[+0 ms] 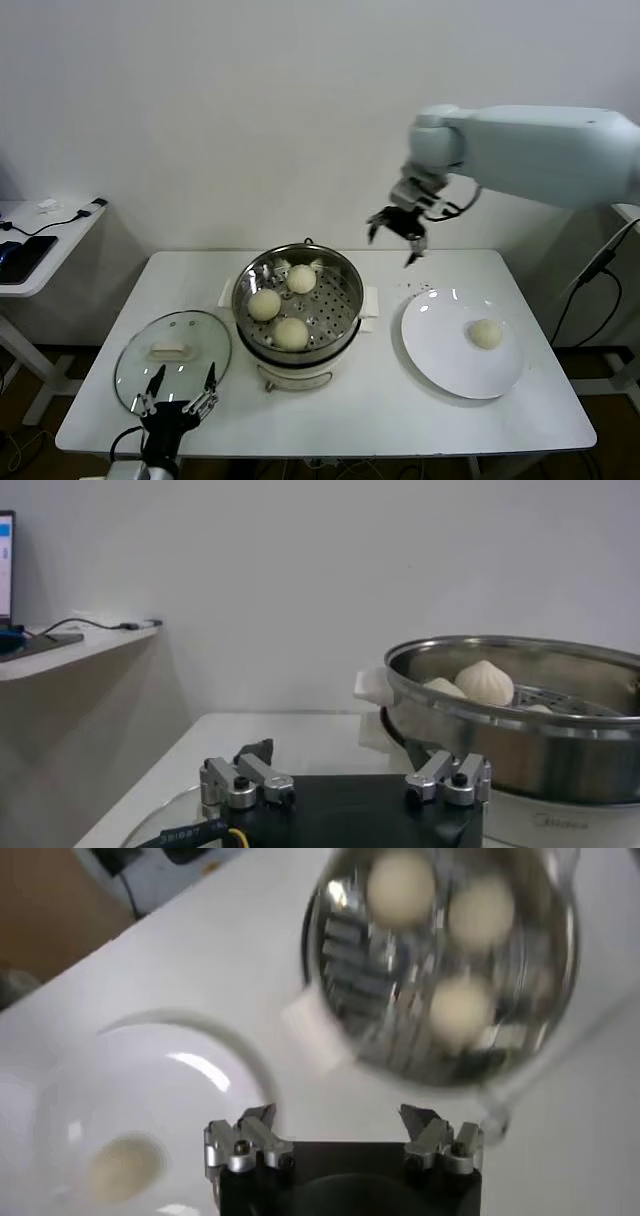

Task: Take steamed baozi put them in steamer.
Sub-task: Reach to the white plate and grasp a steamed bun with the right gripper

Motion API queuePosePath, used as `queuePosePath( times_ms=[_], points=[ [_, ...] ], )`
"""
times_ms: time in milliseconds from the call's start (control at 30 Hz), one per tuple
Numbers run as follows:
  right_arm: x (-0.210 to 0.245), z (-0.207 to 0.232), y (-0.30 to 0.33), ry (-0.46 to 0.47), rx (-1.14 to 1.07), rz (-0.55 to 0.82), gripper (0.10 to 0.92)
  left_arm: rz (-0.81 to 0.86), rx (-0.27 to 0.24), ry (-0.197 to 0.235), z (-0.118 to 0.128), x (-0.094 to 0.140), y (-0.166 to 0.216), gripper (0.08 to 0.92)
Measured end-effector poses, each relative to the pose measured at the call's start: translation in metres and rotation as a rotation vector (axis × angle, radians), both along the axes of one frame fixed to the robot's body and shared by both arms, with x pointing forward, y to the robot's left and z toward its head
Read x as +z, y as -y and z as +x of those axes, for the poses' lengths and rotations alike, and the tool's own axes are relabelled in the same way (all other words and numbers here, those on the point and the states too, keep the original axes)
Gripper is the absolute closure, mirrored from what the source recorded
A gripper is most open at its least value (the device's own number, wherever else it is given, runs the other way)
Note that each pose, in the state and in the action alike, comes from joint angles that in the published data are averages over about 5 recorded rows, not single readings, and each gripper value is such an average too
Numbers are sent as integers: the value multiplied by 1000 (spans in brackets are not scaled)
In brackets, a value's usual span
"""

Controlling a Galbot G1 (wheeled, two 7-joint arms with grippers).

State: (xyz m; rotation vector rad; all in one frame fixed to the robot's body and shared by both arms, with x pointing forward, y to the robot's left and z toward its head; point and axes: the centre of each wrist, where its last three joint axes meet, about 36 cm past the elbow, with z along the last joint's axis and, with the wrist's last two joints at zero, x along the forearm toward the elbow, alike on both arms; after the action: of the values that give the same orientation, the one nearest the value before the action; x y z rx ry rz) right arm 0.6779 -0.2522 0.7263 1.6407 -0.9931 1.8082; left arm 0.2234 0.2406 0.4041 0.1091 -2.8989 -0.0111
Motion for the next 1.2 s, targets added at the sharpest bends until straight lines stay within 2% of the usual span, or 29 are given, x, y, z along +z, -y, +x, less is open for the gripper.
queuePosePath(
  times_ms=[233,433,733,1200],
  points=[
    [-46,-14,105,-45,-322,12,200,3,3,-7,0,-1,-2,177],
    [-101,-22,152,-80,-470,8,199,5,7,-12,0,-1,-2,177],
    [-169,-21,183,-99,-594,-12,199,5,14,-20,-2,-3,-2,177],
    [-245,-17,185,-112,-665,-41,200,5,23,-31,-1,-9,-3,177]
  ],
)
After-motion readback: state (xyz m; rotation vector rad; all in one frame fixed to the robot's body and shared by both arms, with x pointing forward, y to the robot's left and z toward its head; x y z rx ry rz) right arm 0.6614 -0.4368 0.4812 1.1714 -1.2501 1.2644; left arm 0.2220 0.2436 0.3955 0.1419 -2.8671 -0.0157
